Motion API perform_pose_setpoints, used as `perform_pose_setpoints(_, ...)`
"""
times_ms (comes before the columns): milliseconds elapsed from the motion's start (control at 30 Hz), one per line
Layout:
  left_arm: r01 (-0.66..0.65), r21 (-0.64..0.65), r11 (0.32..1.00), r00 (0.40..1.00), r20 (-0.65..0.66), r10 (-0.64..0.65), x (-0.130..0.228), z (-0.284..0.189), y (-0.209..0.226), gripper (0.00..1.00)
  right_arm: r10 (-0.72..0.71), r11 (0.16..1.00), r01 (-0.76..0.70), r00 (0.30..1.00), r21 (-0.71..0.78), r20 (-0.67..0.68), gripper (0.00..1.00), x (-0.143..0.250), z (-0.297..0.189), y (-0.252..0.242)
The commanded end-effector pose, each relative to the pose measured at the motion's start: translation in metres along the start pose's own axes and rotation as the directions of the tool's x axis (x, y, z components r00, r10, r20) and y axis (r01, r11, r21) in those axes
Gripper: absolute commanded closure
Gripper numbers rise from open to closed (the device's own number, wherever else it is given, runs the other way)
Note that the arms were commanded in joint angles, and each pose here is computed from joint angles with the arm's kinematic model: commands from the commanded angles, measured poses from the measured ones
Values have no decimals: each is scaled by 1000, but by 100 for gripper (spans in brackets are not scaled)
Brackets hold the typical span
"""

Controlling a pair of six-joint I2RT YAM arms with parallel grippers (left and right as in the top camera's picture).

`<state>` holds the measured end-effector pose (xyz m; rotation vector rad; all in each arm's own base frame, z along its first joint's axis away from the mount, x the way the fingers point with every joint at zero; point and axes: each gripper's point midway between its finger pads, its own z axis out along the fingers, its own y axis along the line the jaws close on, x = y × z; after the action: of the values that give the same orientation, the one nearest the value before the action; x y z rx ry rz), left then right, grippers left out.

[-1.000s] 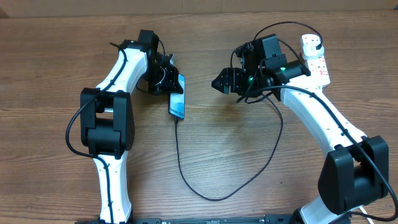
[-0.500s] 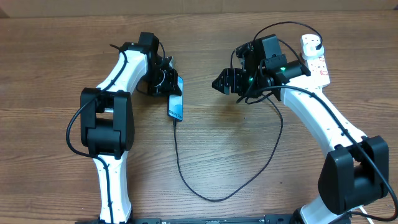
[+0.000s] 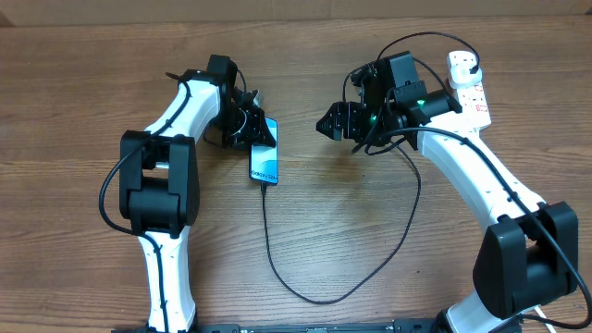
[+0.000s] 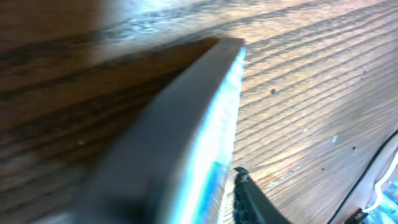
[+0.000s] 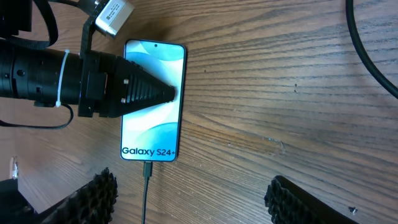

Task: Plug charger to phone and switch on socket
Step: 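Lay the phone flat on the table with the left gripper and release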

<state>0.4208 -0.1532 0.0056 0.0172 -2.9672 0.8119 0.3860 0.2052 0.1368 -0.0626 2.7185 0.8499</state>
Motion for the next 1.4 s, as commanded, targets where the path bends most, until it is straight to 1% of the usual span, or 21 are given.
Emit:
perform_pose_setpoints(0, 43, -85, 996, 999, -15, -44, 8, 7, 16, 70, -8, 1000, 8, 1000, 10, 4, 23, -2, 2, -2)
perform_pose_setpoints(67, 58, -108, 992, 998, -9, -60, 8, 7, 20, 68, -8, 1000, 8, 1000, 10, 5, 23, -2, 2, -2)
perform_pose_setpoints(167, 56, -111, 992, 998, -4, -57, 6, 7, 21, 65, -8, 1000, 8, 1000, 10, 5, 24, -2, 2, -2)
perform_pose_setpoints(267, 74, -158, 985, 997, 12, -73, 4, 5, 29, 59, -8, 1000, 8, 1000, 10, 5, 23, -2, 2, -2)
perform_pose_setpoints(367, 94, -198, 976, 996, 26, -90, 3, 4, 36, 57, -9, 1000, 8, 1000, 10, 5, 23, -2, 2, -2)
perform_pose_setpoints(467, 104, -204, 974, 995, 31, -100, 3, 4, 37, 55, -9, 1000, 9, 1000, 10, 5, 23, -2, 2, -2)
perform_pose_setpoints(733, 116, -214, 970, 993, 36, -110, 2, 3, 39, 43, -9, 1000, 9, 1000, 11, 6, 23, -2, 2, -3)
perform_pose_setpoints(1033, 166, -342, 925, 986, 71, -151, 3, -4, 62, 42, -8, 1000, 8, 1000, 24, 10, 23, -3, 2, -5)
perform_pose_setpoints(1167, 189, -365, 912, 982, 91, -167, 1, -9, 64, 41, -9, 1000, 8, 1000, 27, 12, 23, -3, 2, -5)
perform_pose_setpoints(1267, 188, -370, 910, 981, 121, -154, -6, -24, 58, 41, -9, 1000, 8, 1000, 27, 12, 23, -3, 1, -5)
perform_pose_setpoints(1367, 175, -385, 906, 978, 175, -114, -17, -58, 43, 42, -8, 1000, 8, 1000, 27, 12, 24, -4, 1, -6)
